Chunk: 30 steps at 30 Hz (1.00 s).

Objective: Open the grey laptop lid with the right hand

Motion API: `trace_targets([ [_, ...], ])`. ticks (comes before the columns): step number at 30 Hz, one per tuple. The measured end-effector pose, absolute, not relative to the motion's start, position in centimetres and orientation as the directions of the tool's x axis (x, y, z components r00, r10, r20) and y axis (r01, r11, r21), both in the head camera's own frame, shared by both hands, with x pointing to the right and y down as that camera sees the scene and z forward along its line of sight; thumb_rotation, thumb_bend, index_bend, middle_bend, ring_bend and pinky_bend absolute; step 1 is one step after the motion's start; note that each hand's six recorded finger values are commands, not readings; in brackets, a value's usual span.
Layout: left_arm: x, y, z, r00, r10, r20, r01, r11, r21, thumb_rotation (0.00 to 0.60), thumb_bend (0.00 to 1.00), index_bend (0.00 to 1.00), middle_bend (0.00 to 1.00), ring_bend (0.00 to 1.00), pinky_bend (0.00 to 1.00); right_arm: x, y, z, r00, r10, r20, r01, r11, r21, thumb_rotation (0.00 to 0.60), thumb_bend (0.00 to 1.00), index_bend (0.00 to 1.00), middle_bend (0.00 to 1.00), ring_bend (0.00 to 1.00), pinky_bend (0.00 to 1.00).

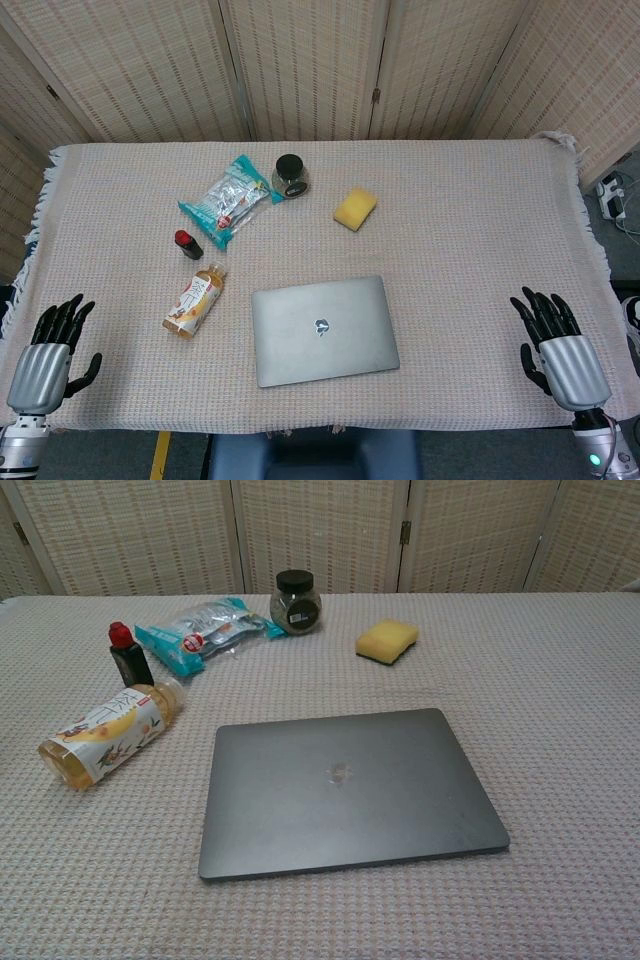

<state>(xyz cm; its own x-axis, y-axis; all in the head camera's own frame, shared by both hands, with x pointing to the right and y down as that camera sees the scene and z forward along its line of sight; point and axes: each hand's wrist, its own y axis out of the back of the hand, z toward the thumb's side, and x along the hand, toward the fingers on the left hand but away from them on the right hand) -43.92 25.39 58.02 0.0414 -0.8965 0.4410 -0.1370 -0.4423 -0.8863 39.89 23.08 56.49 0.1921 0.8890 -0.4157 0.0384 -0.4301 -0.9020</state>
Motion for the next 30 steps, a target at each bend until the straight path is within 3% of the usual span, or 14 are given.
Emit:
trace_targets([
  [9,-43.9,25.5,58.2,0.057,-0.894,0.444,-0.146,-0.448,-0.882,0.6,0.48,0.07,0.03,0.0,0.0,38.1,23.0,56.7,0.253,0.87,-0.423,0.015,-0.441,-0.897,0.6,0.58,0.0,0.0,0.0,0.0],
  [13,-43.8,25.6,58.3,0.074,-0.89,0.45,-0.144,-0.456,-0.878,0.6,0.48,0.07,0.02,0.0,0.0,36.7,22.8,57.2,0.307,0.847,-0.435,-0.01,-0.454,-0.891,0.6,0.42,0.0,0.0,0.0,0.0],
  [17,-43.6,25.7,58.2,0.089,-0.889,0.45,-0.145,-0.458,-0.877,0.6,0.48,0.07,0.03,0.0,0.0,34.6,22.7,58.2,0.37,0.807,-0.46,-0.044,-0.48,-0.876,0.6,0.35,0.0,0.0,0.0,0.0],
  [30,-42.2,26.2,58.2,0.163,-0.875,0.455,-0.129,-0.477,-0.87,0.6,0.48,0.07,0.03,0.0,0.0,22.4,23.7,65.0,0.642,0.524,-0.559,-0.186,-0.601,-0.777,0.6,0.34,0.0,0.0,0.0,0.0],
])
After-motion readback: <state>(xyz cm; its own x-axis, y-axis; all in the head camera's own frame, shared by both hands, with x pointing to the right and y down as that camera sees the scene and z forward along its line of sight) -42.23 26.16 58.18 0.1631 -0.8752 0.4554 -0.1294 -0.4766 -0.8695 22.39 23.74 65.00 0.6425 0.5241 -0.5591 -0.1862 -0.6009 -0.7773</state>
